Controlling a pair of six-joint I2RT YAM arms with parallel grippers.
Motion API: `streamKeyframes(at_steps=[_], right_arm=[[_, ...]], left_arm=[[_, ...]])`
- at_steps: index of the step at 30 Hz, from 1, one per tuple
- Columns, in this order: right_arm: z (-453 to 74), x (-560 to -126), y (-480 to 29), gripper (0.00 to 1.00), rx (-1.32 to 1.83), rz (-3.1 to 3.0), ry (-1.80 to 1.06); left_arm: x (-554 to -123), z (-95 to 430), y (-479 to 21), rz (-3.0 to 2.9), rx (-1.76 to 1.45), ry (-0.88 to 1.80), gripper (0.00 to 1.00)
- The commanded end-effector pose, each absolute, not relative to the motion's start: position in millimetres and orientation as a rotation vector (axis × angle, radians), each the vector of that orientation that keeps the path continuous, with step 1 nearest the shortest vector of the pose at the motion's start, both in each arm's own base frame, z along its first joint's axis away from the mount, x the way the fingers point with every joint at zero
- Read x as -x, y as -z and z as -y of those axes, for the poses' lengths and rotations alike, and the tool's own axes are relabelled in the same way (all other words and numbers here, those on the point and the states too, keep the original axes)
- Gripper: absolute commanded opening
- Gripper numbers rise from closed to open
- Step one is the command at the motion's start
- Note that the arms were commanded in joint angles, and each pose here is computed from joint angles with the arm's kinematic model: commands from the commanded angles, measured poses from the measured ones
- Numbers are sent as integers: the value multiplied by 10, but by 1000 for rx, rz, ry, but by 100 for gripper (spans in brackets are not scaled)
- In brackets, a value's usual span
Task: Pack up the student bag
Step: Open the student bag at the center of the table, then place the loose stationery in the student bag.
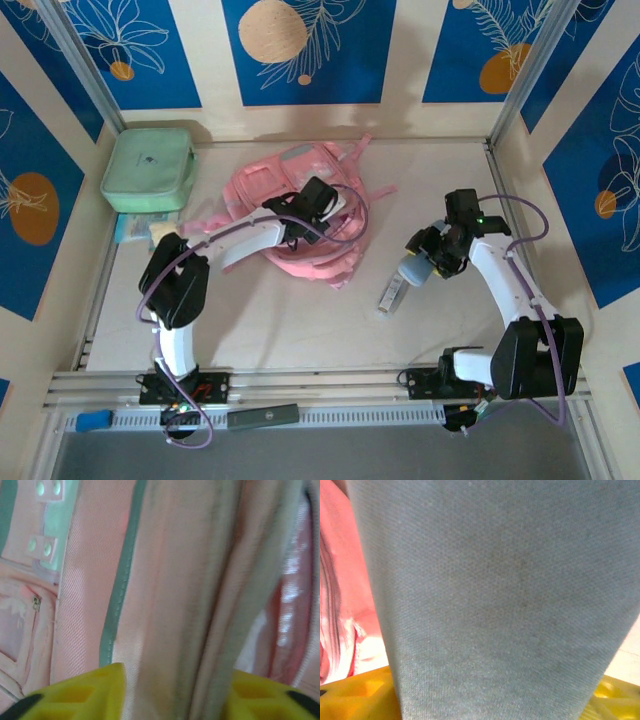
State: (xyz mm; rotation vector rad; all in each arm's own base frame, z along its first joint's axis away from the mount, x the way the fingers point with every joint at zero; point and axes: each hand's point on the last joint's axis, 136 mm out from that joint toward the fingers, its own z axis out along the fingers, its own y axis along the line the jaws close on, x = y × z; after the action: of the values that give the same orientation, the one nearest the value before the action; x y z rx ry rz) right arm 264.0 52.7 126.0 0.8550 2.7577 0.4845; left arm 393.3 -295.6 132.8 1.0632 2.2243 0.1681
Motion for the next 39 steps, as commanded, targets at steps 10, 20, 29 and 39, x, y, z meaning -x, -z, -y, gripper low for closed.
streamKeyframes(at_steps=[10, 20, 29, 39], right_arm=[[-926, -2736, -1560, 67, -688, -2777, -676], [-2001, -3061, -1785, 68, -435, -2827, -879], [-2429, -3626, -1441, 82, -446, -2819, -992], [-2049, -3450, -1522, 96, -473, -2757, -1099]], left_arm=[[-3993, 3005, -1821, -2233, -945, -42, 0], [-3665, 3343, -2506, -2355, -510, 446, 0], [-3757, 3273, -3000, -2286, -301, 507, 0], [-3752, 3294, -2963, -2293, -312, 528, 0]])
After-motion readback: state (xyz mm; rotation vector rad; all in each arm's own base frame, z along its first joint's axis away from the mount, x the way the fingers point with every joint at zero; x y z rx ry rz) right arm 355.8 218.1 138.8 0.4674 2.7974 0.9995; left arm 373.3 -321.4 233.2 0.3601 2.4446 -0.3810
